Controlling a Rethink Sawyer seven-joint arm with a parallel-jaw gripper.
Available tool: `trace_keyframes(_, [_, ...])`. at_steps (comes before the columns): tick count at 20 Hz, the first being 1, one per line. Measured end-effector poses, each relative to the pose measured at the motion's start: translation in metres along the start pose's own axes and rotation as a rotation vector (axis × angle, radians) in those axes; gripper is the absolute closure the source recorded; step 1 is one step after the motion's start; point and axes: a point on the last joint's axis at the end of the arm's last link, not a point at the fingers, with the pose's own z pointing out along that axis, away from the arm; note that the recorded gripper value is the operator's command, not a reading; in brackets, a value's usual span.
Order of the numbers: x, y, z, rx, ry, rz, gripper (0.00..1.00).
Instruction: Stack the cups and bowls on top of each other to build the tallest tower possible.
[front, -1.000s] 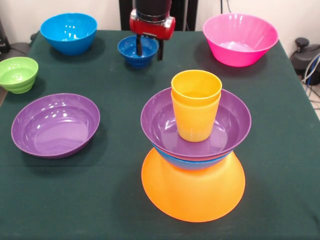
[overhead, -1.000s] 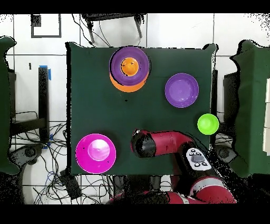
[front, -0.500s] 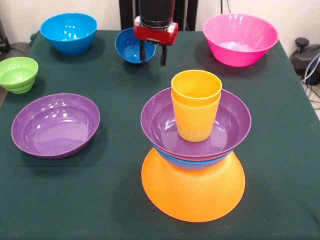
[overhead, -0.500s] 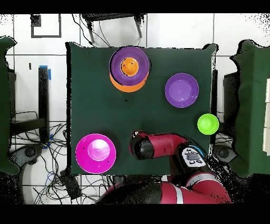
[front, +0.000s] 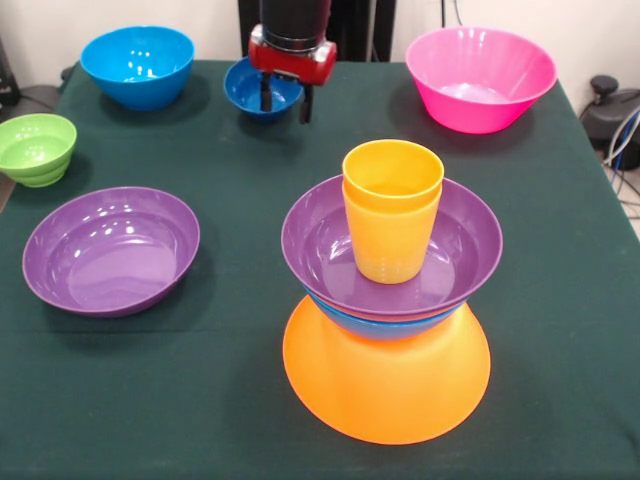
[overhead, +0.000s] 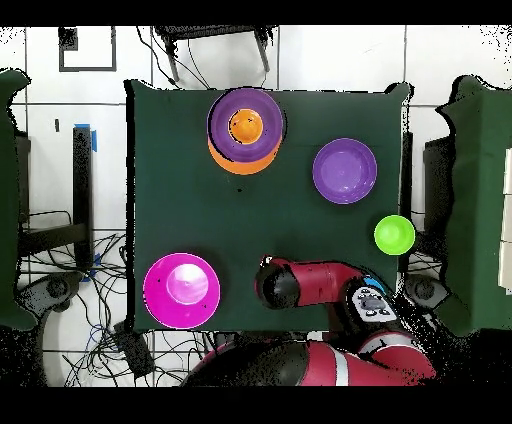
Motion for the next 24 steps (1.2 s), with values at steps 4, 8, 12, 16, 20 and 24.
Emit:
trace_keyframes(4, [0.004,-0.009,-0.002,0.013,0.006,0.012,0.0])
trace_keyframes(8, [0.008,-0.014,-0.006,0.018,0.01,0.02,0.0])
trace_keyframes(12, [0.012,-0.016,-0.01,0.019,0.014,0.024,0.0])
trace_keyframes(16, [0.015,-0.016,-0.011,0.019,0.019,0.024,0.0])
trace_keyframes(20, [0.021,-0.015,-0.011,0.017,0.029,0.023,0.0])
trace_keyframes(24, [0.025,-0.015,-0.011,0.017,0.038,0.023,0.0])
